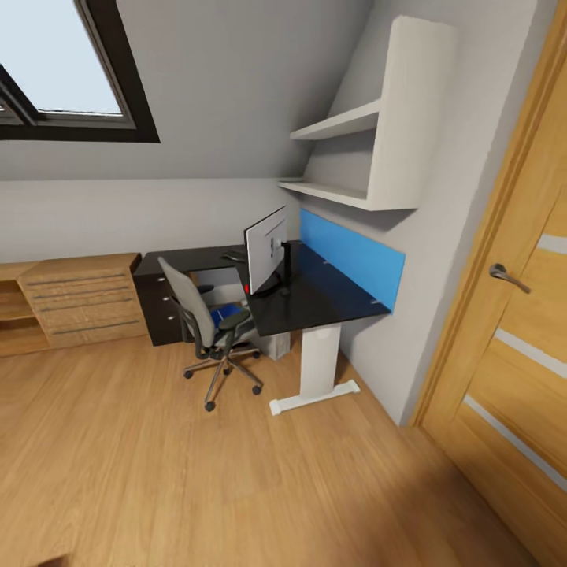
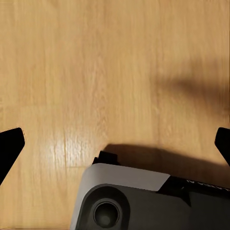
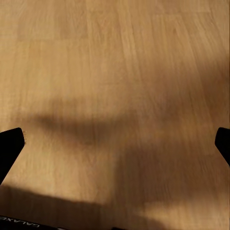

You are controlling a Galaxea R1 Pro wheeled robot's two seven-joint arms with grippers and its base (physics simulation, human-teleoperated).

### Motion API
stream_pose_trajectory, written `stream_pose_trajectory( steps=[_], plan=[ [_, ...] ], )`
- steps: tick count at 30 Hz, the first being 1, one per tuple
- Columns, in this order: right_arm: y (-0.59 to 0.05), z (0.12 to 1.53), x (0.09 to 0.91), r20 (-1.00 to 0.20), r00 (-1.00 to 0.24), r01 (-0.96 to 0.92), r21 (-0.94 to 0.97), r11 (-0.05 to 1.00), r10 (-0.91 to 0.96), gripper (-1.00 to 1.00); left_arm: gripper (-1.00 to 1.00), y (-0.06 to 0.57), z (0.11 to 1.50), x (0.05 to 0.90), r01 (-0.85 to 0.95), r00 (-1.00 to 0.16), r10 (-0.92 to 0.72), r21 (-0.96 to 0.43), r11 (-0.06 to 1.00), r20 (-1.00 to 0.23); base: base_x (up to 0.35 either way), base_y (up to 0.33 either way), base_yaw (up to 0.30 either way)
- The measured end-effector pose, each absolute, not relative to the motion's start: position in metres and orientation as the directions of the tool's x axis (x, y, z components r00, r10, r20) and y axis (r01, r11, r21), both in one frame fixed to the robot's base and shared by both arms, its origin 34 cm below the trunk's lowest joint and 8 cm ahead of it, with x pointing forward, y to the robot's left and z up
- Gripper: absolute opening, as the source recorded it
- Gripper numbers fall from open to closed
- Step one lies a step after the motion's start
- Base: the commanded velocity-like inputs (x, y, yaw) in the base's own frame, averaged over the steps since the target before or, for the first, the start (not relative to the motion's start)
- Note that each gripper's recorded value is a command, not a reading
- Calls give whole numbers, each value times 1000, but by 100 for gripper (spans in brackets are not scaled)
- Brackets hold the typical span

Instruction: In the bedroom, organize the workspace by keeping the computer under the desk, ensuring the monitor is on the desk, placing the keyboard on the desk next to the monitor, placing the mouse on the desk next to the keyboard, moving the folder from the swivel chair onto the desk next to the mouse, stacking the notebook on top of the folder with the pen on top of the notebook, and positioning the swivel chair next to the desk.

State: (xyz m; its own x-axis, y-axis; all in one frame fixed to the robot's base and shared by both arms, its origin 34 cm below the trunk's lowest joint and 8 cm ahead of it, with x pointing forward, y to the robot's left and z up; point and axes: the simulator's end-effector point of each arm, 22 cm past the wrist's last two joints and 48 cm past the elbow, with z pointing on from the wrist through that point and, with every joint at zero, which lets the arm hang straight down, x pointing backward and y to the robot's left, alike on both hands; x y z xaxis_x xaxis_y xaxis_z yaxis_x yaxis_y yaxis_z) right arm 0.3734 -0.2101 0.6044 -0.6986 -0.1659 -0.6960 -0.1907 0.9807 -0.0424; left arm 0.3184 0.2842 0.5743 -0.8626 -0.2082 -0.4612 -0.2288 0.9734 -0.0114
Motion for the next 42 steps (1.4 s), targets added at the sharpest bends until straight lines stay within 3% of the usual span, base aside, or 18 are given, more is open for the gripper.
stream_pose_trajectory(
  steps=[42],
  plan=[
    [-213,600,378,-702,-693,-186,-47,981,-165,100,100,279,568,321,-223,-862,-207,-20,975,-463,0,0,270]
  ],
)
